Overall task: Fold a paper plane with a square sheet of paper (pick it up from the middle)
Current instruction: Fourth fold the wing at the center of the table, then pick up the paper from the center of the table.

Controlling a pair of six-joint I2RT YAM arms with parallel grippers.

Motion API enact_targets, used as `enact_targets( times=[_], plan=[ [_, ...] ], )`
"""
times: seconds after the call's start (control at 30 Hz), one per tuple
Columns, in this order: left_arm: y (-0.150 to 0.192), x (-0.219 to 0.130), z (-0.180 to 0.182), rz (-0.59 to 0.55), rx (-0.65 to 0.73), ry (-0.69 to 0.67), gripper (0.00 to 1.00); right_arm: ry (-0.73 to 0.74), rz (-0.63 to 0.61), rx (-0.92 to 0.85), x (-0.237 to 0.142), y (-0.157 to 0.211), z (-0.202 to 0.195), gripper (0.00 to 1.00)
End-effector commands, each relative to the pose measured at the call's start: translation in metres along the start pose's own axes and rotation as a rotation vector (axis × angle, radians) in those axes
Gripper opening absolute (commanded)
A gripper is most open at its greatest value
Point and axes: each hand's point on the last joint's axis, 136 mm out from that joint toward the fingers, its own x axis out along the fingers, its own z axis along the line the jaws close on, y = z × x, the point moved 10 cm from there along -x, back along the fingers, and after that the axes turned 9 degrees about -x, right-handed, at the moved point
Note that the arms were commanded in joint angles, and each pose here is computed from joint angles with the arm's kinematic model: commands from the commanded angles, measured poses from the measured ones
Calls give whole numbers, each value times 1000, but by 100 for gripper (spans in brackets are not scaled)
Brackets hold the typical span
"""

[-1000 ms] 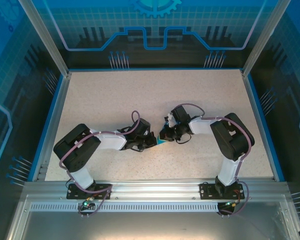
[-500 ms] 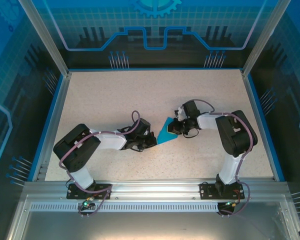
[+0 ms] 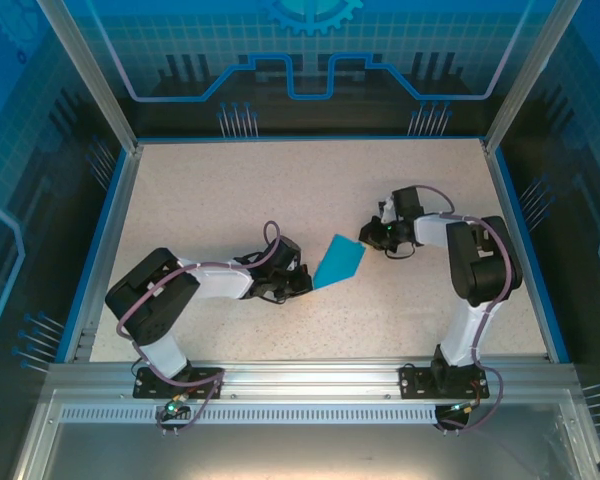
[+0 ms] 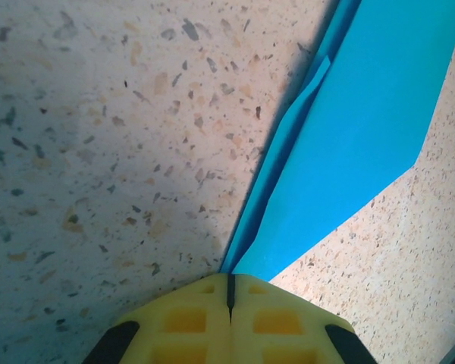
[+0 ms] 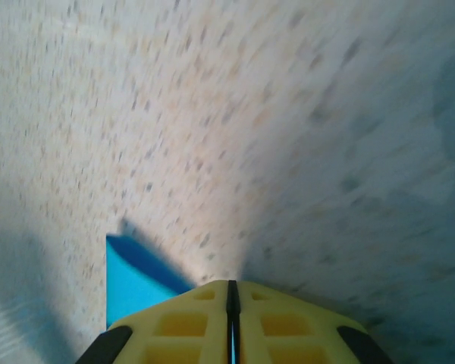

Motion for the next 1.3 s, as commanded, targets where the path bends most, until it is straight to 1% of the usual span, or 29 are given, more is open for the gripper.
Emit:
enact_targets(
  times=[0.0, 0.07, 0.1, 0.2, 0.3, 0.37, 0.4, 0.47, 0.57, 0.67, 0.97, 1.13, 1.27],
  plan=[
    [7, -4, 16, 54, -9, -113, 3, 53, -57, -11, -14, -17, 1, 13],
    [5, -8, 8, 44, 3, -76, 5, 41, -73, -21, -22, -18, 7, 19],
    [4, -11, 2, 39, 13, -55, 8, 34, -79, -25, -26, -17, 9, 22],
    [-2, -24, -17, 7, 45, 15, 20, 7, -83, -51, -37, -8, 21, 35],
    [-8, -37, -31, -37, 70, 52, 33, -31, -69, -74, -43, 11, 31, 46],
    [-12, -42, -33, -57, 68, 64, 37, -66, -61, -79, -47, 22, 38, 52],
    [-15, -44, -33, -66, 65, 67, 39, -75, -41, -70, -45, 34, 37, 55],
    [-19, -45, -30, -77, 54, 67, 44, -113, -22, -72, -44, 46, 42, 57],
    [-25, -46, -26, -89, 35, 68, 50, -170, 14, -75, -37, 59, 52, 58],
    [-29, -47, -23, -100, 21, 69, 58, -170, 41, -96, -27, 67, 61, 58],
    [-37, -50, -8, -120, -20, 48, 82, -178, 74, -75, 3, 70, 66, 52],
    [-40, -53, -3, -136, -29, 55, 89, -201, 85, -86, 15, 67, 71, 48],
    [-41, -58, 0, -149, -29, 61, 92, -231, 77, -106, 19, 65, 78, 40]
  ],
)
